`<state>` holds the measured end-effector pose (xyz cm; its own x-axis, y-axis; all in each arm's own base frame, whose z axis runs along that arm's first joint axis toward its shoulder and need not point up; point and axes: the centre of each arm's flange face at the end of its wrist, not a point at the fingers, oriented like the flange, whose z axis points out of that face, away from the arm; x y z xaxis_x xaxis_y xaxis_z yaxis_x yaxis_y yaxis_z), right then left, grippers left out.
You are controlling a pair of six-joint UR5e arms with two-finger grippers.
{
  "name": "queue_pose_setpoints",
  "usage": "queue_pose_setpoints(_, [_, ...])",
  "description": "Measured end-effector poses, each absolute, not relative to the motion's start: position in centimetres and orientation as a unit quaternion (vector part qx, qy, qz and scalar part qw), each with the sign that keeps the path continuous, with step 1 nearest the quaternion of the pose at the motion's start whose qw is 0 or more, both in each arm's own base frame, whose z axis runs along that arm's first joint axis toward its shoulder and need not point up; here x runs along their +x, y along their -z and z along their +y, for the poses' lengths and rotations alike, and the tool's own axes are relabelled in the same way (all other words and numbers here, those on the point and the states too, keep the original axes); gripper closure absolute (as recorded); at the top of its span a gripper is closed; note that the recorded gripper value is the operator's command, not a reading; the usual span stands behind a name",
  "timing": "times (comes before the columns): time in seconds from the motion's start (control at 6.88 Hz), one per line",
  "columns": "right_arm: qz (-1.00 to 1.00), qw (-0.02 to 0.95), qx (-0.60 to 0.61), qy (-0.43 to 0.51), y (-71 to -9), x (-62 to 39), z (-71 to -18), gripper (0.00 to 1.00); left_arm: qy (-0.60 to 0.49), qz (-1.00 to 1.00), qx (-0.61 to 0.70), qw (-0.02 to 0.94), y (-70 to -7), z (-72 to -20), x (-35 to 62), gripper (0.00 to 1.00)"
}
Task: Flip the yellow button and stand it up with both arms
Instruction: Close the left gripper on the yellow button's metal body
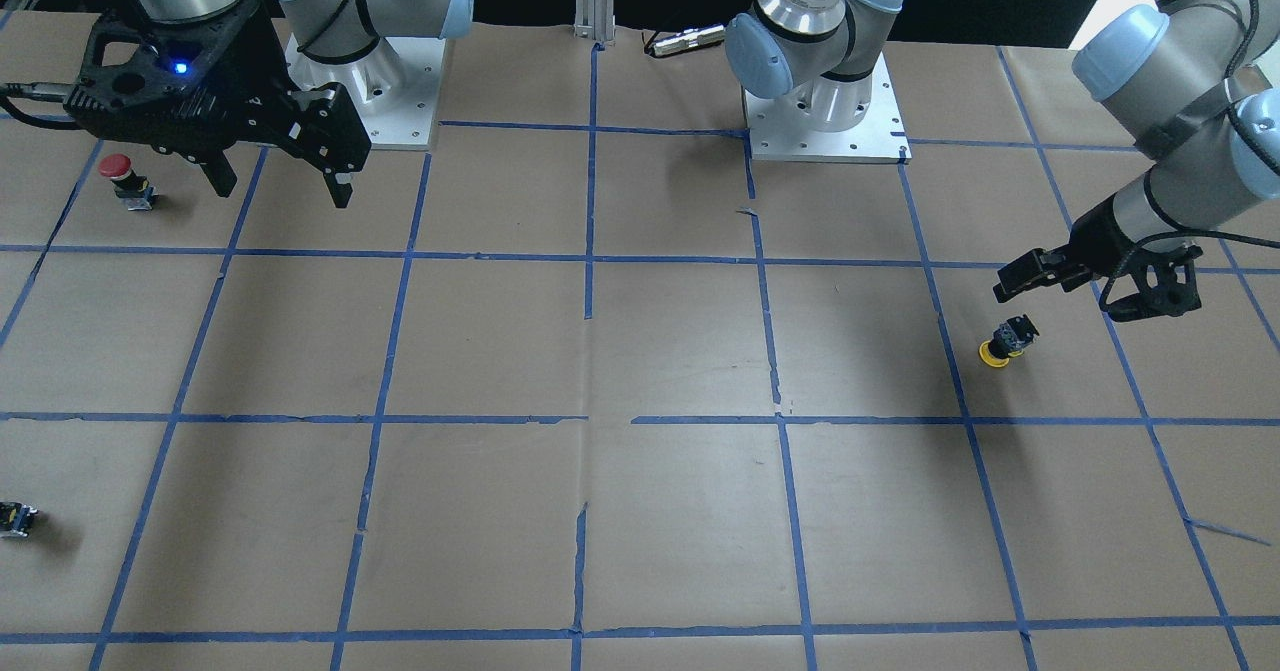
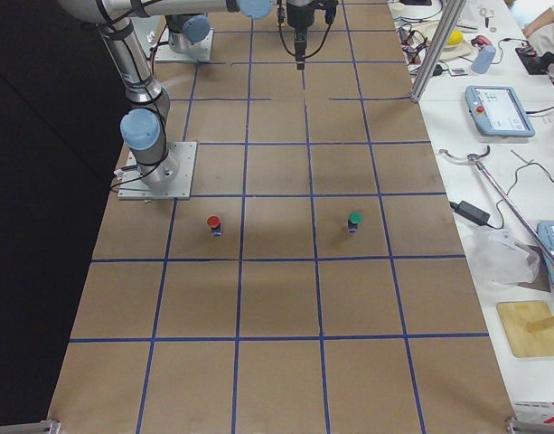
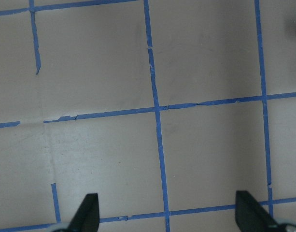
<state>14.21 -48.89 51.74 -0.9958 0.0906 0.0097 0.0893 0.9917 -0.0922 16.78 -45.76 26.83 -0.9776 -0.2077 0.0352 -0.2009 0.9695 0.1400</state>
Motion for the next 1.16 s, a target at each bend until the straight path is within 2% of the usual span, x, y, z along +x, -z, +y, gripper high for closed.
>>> queue_pose_setpoints(0.44, [-0.998, 0.007, -0.045, -0.046, -51.7, 14.3, -48.8, 0.00, 0.059, -0.992, 0.110, 0.008, -22.4, -44.1, 17.1, 0.01])
queue_pose_setpoints(0.58, [-0.998, 0.007, -0.045, -0.046, -51.7, 14.3, -48.8, 0.00, 0.059, -0.992, 0.113, -0.001, -21.3, -44.3, 17.5, 0.05])
queue_pose_setpoints(0.73, [-0.998, 0.007, -0.045, -0.045, -51.7, 14.3, -48.8, 0.00, 0.053, -0.992, 0.114, -0.009, -20.6, -44.7, 17.9, 0.08])
queue_pose_setpoints(1.16, [-0.998, 0.007, -0.047, -0.045, -51.7, 14.3, -48.8, 0.00, 0.036, -0.993, 0.111, -0.017, -20.9, -45.2, 17.6, 0.08])
